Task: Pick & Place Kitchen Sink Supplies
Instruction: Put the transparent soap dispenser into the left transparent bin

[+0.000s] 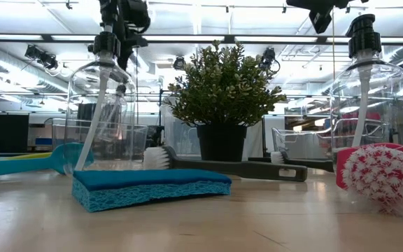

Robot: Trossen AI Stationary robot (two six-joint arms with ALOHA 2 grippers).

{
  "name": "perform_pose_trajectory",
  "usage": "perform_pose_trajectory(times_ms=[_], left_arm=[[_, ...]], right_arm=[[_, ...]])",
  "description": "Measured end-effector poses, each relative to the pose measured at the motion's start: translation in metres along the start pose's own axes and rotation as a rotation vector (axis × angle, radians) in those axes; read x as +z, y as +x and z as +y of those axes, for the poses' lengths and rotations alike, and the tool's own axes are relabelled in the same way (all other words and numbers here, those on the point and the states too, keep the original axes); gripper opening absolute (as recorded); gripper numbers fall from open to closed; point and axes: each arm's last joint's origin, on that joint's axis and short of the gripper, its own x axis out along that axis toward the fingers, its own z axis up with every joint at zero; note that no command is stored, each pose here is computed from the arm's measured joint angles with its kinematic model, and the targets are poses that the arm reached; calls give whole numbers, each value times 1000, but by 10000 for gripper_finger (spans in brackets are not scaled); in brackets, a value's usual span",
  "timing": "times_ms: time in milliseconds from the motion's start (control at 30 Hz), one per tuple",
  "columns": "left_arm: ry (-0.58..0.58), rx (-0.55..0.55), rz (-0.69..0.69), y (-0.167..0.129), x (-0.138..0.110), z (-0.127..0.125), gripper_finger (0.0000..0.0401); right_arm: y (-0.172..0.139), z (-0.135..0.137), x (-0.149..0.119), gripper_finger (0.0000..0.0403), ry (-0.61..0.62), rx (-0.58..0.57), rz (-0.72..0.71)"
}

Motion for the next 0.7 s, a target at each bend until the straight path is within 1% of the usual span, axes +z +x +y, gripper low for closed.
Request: perform_pose_trajectory(times_ms=[100, 333, 533, 700], left_arm=[[-20, 0, -16, -11, -6, 4, 39], [-47, 13, -28, -33, -21, 11, 27], [-73, 37, -27, -48, -34, 17, 39], [-91, 64, -41, -62, -46, 22, 26]], right_arm=[[0, 0, 0, 9, 1, 1, -3], [0, 1, 3, 9, -3, 8, -31], [0, 1, 5, 9, -2, 11, -48], [0, 1, 5, 9, -3, 11, -51]])
